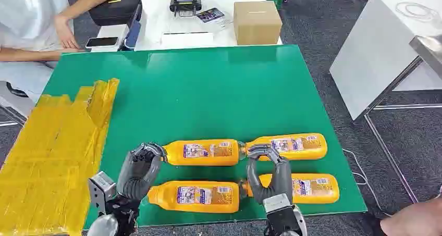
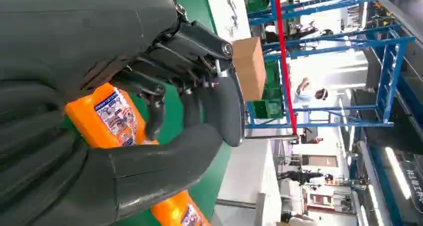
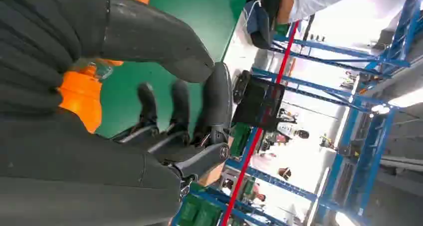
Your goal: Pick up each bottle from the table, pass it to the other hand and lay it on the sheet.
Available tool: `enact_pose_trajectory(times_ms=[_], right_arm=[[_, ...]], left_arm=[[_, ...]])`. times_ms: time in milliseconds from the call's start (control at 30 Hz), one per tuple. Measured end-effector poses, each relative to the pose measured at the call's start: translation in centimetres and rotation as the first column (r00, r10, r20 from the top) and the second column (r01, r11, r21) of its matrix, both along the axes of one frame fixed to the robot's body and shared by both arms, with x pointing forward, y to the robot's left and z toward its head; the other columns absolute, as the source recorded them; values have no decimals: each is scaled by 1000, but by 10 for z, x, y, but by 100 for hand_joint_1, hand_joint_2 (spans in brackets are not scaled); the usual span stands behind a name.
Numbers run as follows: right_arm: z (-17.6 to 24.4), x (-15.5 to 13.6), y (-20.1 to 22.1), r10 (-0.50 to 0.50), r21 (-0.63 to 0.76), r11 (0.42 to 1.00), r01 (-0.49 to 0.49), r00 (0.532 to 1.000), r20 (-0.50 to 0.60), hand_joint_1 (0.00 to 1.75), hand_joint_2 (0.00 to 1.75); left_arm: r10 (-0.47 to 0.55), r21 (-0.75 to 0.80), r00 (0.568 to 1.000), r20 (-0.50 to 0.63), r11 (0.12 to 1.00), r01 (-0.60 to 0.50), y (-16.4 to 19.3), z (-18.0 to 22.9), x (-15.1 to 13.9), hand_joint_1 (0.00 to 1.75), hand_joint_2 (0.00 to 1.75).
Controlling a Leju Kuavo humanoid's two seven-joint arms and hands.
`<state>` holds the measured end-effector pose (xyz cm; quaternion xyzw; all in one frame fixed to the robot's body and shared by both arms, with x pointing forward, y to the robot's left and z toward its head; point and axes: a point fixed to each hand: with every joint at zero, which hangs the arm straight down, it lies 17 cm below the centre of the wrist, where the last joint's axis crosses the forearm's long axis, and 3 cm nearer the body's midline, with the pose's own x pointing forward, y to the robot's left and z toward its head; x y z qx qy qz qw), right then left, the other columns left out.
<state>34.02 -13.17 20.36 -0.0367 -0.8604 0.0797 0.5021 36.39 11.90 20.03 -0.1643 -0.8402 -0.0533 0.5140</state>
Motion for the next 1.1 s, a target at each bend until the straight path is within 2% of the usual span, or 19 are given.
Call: enact_pose_trajectory(times_ms=[67, 100, 167, 433, 667, 700, 1100], right_arm=[[15, 20, 9, 59, 138, 989, -58, 998, -5, 175, 175], [25, 31, 14, 72, 181, 981, -71, 997, 3, 175, 175], [38, 44, 21, 85, 207, 974, -88, 996, 20, 175, 175], [38, 69, 29, 127, 278, 954, -111, 991, -43, 175, 175], [45, 79, 33, 135, 280, 953, -119, 990, -38, 175, 175], [45, 80, 33, 136, 278, 953, -120, 990, -38, 157, 175], [43, 91, 38, 129, 246, 963, -111, 990, -56, 157, 175]], left_arm=[[165, 138, 986, 0, 977, -163, 19, -4, 27, 175, 175], [231, 156, 973, 8, 961, -229, 31, -1, 39, 175, 175], [271, 157, 962, 26, 950, -271, 41, 9, 51, 175, 175], [317, 153, 948, -8, 938, -312, 63, 11, 75, 175, 175], [337, 138, 942, -15, 933, -331, 78, 13, 84, 175, 175], [338, 138, 941, -15, 933, -333, 79, 13, 85, 164, 175], [349, 148, 937, -18, 928, -343, 86, 11, 92, 164, 175]])
